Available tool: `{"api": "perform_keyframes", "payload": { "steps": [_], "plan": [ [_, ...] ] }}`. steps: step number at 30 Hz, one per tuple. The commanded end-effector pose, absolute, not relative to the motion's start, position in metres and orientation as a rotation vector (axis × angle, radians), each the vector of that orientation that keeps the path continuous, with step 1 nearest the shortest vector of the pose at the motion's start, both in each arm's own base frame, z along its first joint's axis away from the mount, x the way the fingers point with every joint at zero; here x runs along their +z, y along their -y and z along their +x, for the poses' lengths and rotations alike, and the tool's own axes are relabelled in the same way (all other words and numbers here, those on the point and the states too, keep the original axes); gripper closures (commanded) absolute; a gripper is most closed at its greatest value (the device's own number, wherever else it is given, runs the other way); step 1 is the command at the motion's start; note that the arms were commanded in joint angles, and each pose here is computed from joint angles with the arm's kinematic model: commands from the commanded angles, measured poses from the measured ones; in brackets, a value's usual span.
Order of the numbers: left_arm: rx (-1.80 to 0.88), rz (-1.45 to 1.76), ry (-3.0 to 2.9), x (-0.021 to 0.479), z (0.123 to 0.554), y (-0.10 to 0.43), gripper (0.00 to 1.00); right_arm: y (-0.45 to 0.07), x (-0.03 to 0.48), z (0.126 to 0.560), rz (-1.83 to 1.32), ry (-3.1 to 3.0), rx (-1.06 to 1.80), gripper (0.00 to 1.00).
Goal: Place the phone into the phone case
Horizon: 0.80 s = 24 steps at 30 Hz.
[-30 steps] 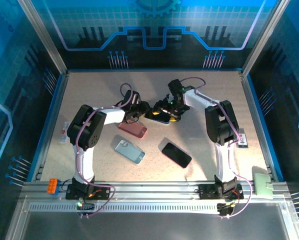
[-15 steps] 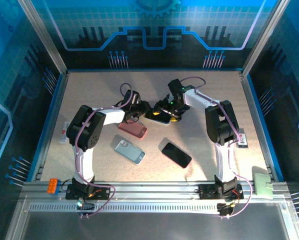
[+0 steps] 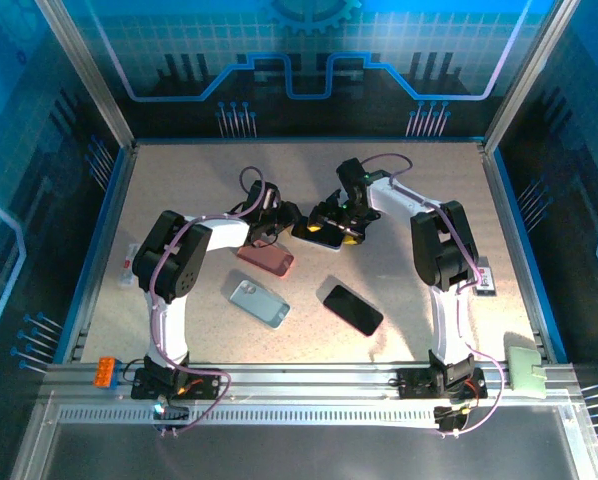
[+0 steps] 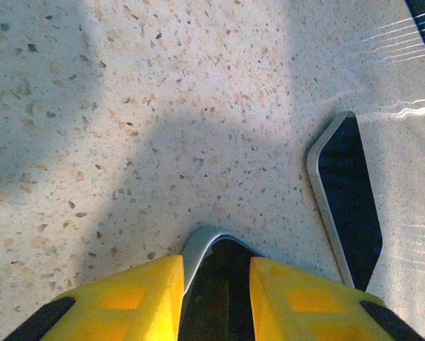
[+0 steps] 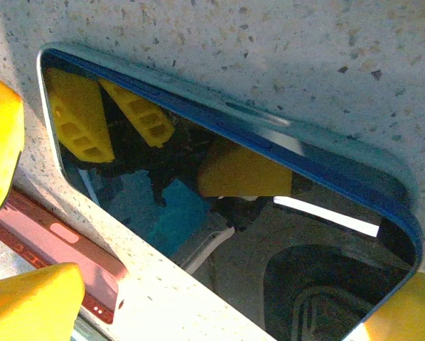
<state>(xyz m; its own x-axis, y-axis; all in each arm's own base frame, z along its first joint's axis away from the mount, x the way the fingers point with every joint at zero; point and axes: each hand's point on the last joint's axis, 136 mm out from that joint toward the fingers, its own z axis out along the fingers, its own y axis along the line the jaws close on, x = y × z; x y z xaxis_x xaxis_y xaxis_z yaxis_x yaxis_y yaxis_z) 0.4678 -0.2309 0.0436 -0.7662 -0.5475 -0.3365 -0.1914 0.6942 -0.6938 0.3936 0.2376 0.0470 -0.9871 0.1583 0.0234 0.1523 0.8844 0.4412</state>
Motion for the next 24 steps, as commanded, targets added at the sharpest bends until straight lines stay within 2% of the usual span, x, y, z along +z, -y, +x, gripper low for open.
{"api": "perform_keyframes", "payload": {
  "steps": [1,18,22,24],
  "plan": [
    [-0.930,-0.542,-2.341,0.060,0.465,0.235,0.69,-0.232,0.070,0.394,0.243,-3.017,0.691,0.02],
    [-0.931,-0.538,-2.341,0.064,0.462,0.234,0.69,-0.224,0.086,0.390,0.251,-2.970,0.685,0.04],
    [-0.930,-0.528,-2.344,0.069,0.460,0.235,0.69,-0.219,0.093,0.386,0.235,-2.930,0.710,0.11],
    [-0.925,-0.518,-2.349,0.072,0.459,0.236,0.70,-0.217,0.095,0.384,0.214,-2.901,0.727,0.24]
  ]
}}
